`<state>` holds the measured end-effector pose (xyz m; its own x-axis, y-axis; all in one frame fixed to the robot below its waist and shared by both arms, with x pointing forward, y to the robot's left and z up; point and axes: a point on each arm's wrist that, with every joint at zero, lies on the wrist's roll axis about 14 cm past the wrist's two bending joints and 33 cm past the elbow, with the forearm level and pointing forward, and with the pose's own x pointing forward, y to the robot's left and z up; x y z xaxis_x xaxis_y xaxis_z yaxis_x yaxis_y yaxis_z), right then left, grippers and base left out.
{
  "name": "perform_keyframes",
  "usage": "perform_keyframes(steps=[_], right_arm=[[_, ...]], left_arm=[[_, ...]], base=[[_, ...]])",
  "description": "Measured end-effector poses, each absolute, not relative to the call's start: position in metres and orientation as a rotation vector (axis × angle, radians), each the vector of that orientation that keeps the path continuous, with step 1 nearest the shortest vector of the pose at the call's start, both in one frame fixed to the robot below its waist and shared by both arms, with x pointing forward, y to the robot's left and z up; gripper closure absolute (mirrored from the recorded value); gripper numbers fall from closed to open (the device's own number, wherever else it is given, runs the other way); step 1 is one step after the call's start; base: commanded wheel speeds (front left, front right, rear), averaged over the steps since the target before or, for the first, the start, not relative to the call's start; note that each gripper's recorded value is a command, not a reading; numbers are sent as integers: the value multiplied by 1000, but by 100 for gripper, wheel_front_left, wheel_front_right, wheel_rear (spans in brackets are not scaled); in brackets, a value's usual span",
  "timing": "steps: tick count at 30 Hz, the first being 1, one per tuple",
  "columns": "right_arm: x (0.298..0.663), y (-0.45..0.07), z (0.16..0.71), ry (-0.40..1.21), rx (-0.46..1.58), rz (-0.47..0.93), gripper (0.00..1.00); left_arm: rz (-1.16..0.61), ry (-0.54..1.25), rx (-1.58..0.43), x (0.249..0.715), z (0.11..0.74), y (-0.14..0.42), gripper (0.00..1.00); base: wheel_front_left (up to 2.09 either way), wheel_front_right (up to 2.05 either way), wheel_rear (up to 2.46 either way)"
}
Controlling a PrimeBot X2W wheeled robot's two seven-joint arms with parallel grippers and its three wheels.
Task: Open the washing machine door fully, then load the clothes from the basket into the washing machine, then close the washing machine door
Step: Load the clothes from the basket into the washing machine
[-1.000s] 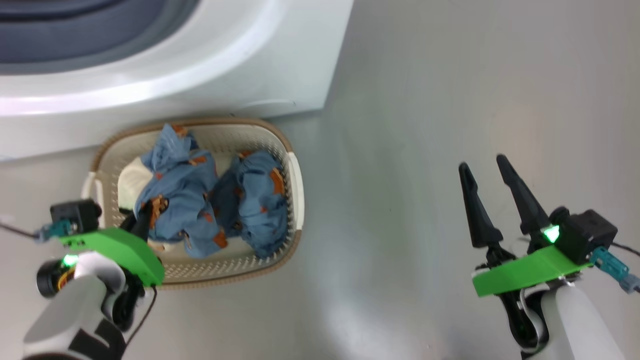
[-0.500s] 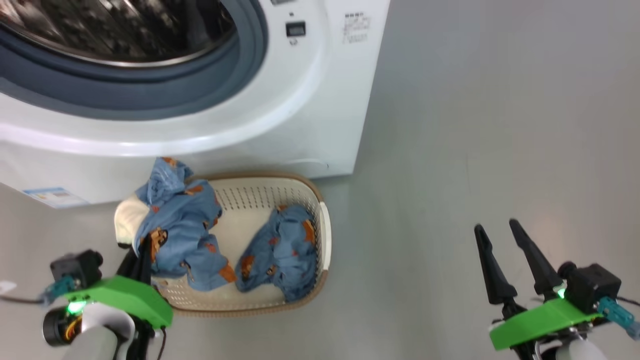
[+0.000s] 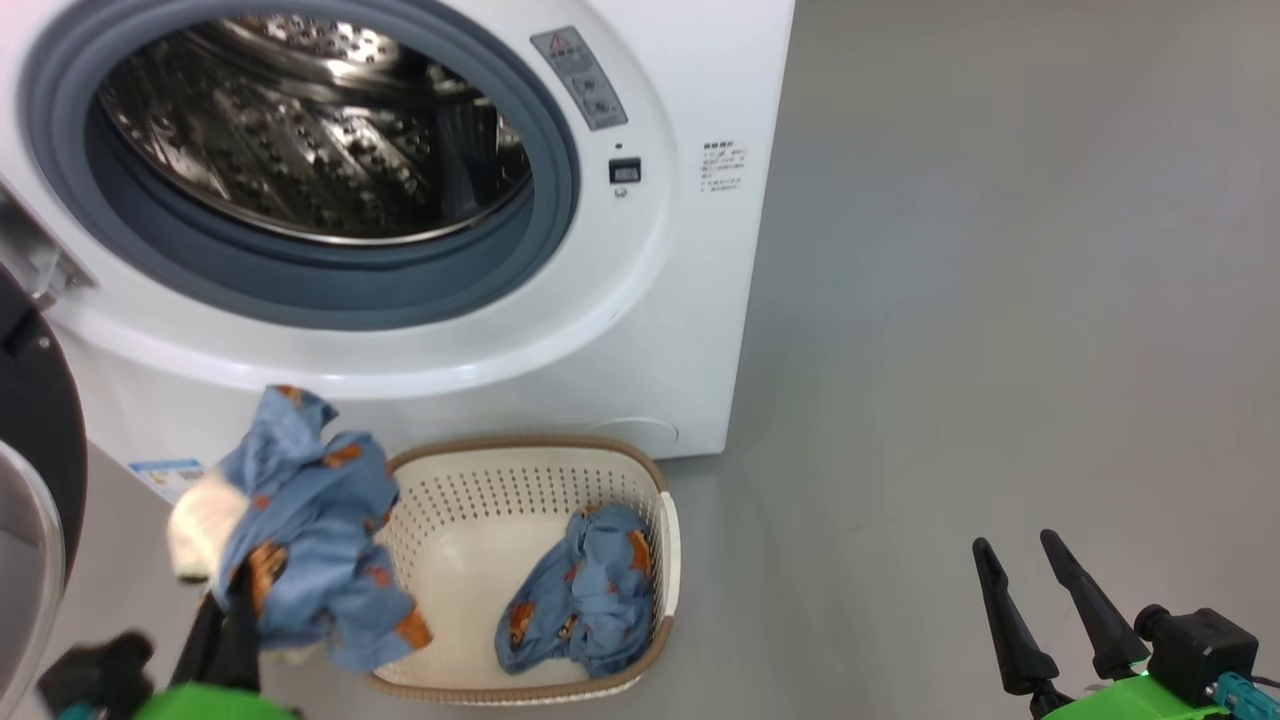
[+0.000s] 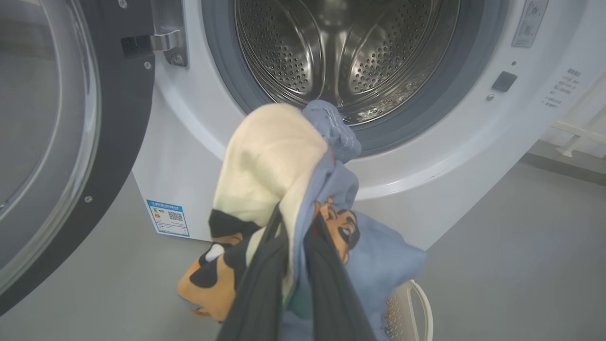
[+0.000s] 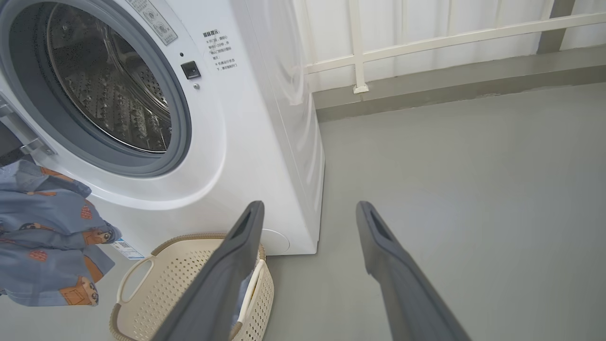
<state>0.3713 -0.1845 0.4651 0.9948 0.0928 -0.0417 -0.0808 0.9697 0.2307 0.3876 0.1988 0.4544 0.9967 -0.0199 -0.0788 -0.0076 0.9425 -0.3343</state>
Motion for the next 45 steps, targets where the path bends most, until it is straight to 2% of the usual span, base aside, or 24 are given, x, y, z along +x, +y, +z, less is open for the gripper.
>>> perform_keyframes(steps=[7,19,33,45], right_arm=[[363,-193,476,18,233,65,0],[367,-193,471,33,237,62,0],[392,-181,454,68,266,66,0],[415,-183,437,95,276,33,0]], left_arm=[[23,32,-322,360,468,204,100],[18,-32,-346,374,486,199,100],[-61,-207,-341,489,545,197,100],[-110,-124,-278,591,523,183,100]], base=[[0,0,0],[0,0,0],[0,0,0],[0,0,0]])
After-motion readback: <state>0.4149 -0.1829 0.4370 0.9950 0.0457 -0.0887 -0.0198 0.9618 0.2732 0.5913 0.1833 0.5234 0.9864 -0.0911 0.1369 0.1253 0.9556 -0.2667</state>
